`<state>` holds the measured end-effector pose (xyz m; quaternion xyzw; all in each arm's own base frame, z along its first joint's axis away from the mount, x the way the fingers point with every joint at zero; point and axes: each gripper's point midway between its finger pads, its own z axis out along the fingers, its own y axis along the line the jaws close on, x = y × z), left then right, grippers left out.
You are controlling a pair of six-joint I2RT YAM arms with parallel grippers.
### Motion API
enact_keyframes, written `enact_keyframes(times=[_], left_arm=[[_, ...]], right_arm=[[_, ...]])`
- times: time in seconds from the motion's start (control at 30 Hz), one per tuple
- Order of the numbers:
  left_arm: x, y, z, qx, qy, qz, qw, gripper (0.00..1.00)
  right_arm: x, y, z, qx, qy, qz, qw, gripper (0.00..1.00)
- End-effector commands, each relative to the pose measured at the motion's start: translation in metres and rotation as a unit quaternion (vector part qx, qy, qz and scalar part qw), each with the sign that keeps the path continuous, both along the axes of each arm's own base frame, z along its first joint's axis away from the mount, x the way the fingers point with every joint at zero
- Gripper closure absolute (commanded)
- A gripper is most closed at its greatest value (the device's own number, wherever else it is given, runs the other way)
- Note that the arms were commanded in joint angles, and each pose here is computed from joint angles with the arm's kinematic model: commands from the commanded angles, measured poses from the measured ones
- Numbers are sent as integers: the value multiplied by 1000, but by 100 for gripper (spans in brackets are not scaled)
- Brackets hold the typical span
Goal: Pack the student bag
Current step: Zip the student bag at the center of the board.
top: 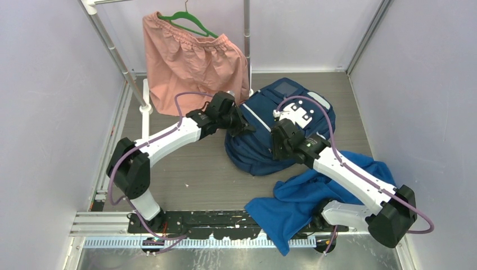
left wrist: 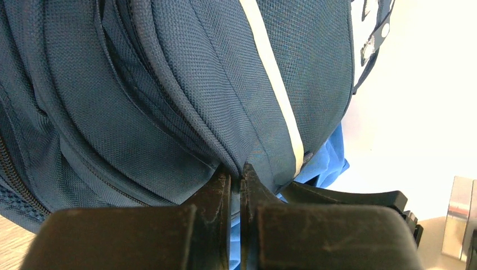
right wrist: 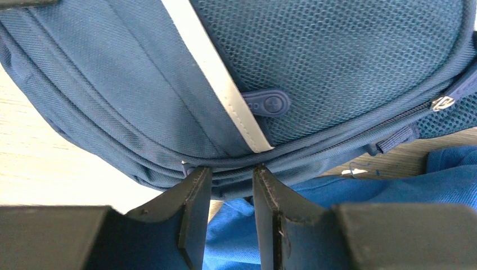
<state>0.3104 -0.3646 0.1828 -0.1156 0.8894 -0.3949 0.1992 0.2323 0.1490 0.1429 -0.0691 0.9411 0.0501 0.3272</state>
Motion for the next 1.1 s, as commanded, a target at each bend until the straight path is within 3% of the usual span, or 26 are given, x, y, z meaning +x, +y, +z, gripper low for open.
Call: enact_keyframes(times=[0.0,0.17,0.43,0.57,0.77,0.93,1.07], left_arm=[[15,-5,28,-32,-35,-3,999,100],[15,-13,30,-50,-29,-14,998,100],[16,-17,32,-56,-29,-22,998,100],[16,-18,30,-55,-27,-24,998,100],[16,-20,30,-55,-24,-29,998,100],[14,-21,31,-58,-24,-33,997,100],[13,-22,30,-60,-22,-38,997,100]], right_arm=[[16,12,21,20,-74,-16,997,62],[12,24,38,52,-125,5,991,61],[9,20,34,52,-124,-13,991,59],[7,24,34,82,-111,-50,989,54],[9,29,24,128,-58,-176,974,46],[9,29,8,123,-36,-217,968,59],[7,27,5,102,-26,-227,968,60]])
